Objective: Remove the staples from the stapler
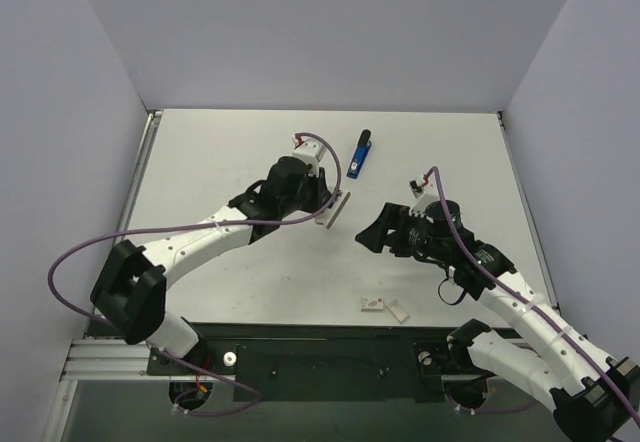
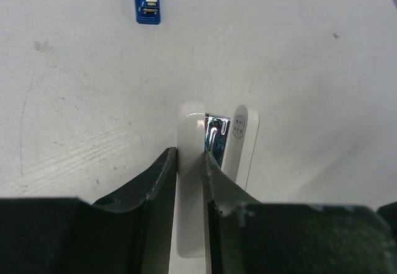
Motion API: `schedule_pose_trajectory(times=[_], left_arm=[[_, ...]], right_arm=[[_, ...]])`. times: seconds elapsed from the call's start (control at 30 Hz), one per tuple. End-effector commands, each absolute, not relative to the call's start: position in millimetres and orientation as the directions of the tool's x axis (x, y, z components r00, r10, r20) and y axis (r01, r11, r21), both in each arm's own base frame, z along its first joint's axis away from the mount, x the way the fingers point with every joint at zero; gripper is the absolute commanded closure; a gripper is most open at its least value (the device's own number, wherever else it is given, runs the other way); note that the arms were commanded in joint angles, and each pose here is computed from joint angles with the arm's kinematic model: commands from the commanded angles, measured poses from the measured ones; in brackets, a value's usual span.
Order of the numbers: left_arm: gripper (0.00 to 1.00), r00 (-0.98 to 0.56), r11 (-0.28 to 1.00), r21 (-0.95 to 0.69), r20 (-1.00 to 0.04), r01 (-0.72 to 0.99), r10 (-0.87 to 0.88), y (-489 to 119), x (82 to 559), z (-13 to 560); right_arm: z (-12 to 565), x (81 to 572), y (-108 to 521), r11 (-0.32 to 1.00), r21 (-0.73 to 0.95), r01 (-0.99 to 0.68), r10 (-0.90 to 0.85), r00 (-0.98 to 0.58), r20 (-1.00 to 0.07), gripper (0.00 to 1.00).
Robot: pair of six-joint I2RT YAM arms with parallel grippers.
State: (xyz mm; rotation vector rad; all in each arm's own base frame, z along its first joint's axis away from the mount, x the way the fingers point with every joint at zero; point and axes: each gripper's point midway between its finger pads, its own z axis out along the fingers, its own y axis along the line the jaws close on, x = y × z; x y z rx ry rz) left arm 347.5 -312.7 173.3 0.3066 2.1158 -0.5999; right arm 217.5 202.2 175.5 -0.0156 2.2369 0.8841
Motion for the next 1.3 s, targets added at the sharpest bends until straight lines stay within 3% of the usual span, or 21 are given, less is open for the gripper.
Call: schedule_pose_trajectory(times=[0.0, 0.27, 0.67, 1.1, 1.27], left_arm=[[1.0, -0.466, 0.79, -0.378, -0.874, 0.482, -0.134, -320, 328, 234], [1.0, -0.45, 0.744, -0.423, -0.874, 0.517, -0.184, -315, 288, 250], [1.0, -0.416, 0.7, -0.433, -0.885, 0.568, -0.209, -323, 257, 271], [1.0, -0.405, 0.672, -0.44, -0.887, 0.596, -0.221, -319, 236, 280], [1.0, -0.397, 0.665, -0.439, -0.889, 0.604, -0.227, -318, 232, 287]], right_arm=[[212, 211, 224, 0.63, 0.697, -0.342, 0.31, -0.712, -0.63, 0.21], [231, 206, 236, 0.539, 0.76, -0.362, 0.391, -0.692, -0.607, 0.22], [230, 225, 249, 0.536, 0.788, -0.304, 0.481, -0.657, -0.58, 0.27], [234, 235, 251, 0.501, 0.816, -0.29, 0.577, -0.59, -0.564, 0.42], [238, 235, 255, 0.488, 0.82, -0.299, 0.582, -0.589, -0.561, 0.52]])
